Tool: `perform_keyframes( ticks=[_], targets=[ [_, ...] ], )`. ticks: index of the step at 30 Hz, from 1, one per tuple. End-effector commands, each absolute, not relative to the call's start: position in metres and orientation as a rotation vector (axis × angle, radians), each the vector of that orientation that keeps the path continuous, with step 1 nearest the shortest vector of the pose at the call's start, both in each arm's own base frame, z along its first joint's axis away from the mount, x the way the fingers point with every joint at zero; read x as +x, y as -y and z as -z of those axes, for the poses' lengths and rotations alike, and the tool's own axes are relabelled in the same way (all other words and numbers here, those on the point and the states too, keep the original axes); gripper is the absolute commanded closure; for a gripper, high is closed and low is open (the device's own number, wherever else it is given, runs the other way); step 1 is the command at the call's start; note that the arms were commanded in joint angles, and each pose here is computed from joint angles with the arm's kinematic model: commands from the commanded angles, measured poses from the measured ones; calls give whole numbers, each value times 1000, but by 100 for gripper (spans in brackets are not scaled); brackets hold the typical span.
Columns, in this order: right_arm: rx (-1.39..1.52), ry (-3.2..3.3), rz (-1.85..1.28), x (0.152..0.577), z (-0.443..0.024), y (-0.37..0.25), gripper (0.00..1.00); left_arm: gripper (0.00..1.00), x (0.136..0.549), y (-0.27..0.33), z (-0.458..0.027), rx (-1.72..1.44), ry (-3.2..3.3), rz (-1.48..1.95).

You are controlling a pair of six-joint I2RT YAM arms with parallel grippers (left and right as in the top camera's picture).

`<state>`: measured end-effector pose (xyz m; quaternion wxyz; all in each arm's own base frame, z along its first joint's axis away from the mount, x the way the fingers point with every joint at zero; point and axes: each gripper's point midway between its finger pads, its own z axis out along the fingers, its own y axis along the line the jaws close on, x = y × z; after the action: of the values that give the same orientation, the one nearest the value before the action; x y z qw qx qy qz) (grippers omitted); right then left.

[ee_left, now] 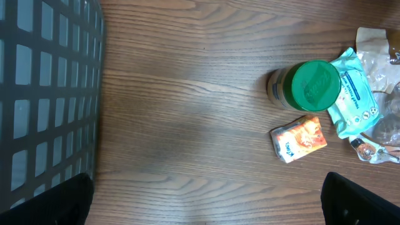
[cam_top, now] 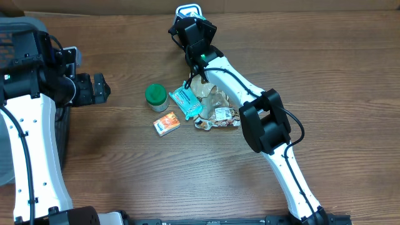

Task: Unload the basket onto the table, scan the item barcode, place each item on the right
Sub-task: 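Hold the Kleenex pack in front of the scanner, then pull back right, then lower the Kleenex pack to the table right of the pile and release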

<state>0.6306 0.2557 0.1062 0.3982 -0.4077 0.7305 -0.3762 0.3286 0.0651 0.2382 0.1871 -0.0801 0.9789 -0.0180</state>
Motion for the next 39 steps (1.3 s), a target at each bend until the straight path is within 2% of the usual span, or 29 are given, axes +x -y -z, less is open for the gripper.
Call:
perform_keyframes(
  ticks=[1, 7, 13, 17, 21, 28, 39],
  targets=[
    [-967, -1850, 964, 629, -124, -252, 96, 0, 329, -65, -238, -207, -2756, 60],
    [-794, -1869, 832, 620, -180, -250, 96, 1, 329, -65, -238, -207, -2756, 60],
    [-500, -1955, 568, 584, -259, -236, 96, 0, 329, -65, -238, -207, -2756, 60],
    [-331, -2066, 374, 538, -299, -219, 96, 0, 329, -65, -238, -207, -2756, 60],
    [-196, -2246, 311, 480, -311, -182, 96, 0, 329, -65, -238, -207, -2756, 60],
    [456, -2529, 411, 382, -292, -80, 96, 0, 329, -65, -238, -207, -2756, 60],
    [652, -2999, 245, 360, -167, -13, 96, 1, 329, -65, -238, -207, -2756, 60]
  ],
)
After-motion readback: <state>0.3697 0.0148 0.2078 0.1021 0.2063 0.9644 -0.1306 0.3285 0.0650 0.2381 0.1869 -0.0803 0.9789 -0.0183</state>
